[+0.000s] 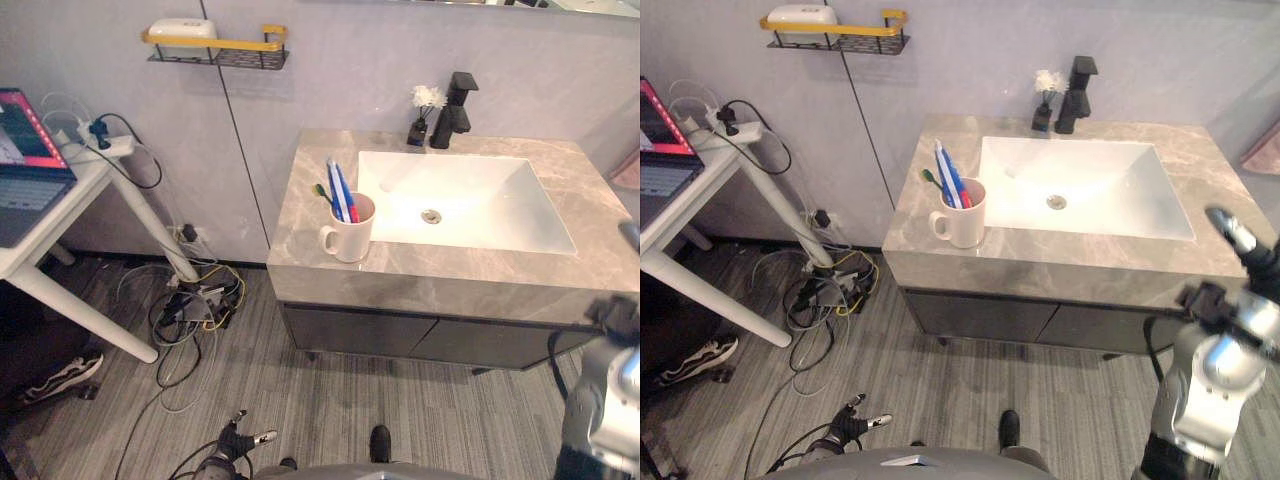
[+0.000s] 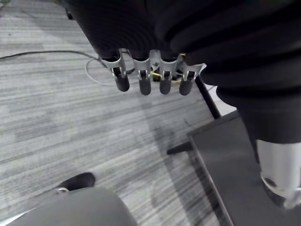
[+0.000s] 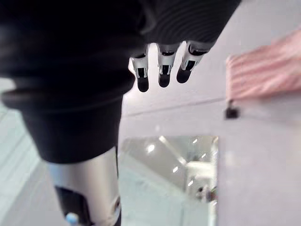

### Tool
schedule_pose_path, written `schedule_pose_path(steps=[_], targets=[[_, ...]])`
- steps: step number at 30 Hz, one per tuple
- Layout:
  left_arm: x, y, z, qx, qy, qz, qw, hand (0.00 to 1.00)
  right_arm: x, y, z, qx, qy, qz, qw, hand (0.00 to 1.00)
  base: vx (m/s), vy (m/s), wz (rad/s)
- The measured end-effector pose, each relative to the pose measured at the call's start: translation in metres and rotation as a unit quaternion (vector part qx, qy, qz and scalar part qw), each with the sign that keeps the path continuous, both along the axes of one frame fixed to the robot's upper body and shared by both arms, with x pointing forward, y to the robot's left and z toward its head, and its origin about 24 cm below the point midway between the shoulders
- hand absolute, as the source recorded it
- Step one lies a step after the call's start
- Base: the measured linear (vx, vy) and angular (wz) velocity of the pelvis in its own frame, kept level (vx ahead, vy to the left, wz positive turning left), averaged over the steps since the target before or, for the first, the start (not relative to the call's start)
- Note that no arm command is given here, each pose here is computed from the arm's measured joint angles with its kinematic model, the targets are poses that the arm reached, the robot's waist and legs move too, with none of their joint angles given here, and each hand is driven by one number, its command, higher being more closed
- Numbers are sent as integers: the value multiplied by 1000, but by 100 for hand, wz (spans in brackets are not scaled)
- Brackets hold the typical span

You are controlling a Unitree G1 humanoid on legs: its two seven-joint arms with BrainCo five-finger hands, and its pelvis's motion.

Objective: Organize washtable

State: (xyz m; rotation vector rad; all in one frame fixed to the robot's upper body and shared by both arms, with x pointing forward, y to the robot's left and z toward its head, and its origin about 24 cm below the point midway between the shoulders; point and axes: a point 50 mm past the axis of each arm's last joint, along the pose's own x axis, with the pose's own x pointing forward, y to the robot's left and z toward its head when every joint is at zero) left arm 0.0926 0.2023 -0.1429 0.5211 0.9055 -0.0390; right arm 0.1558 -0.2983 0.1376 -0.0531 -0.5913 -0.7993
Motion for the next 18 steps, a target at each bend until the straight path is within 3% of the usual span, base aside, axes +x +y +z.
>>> schedule_pose_path(steps=[3,5,11,16,18], targets=[[0,1,0,0,-2,8,1000,0,-29,-8,-63,86,132,-68,985,0,0,0,0],[0,-1,2,-4,-11,22,1000,0,-54,-5,-115,163,238,-101,952,0,1,3,-3],[-4,-9,4,-30,-30,90,995,0,-97,13,-181,256,372,-125,883,0,12,14,-10],[-5,-13,-2,-83,-36,213,973,0,-133,50,-252,354,510,-96,778,0,-7,-18,-16],[-10,-18,-7,-122,-27,283,951,0,-154,61,-273,391,554,-94,729,0,23,-36,1]])
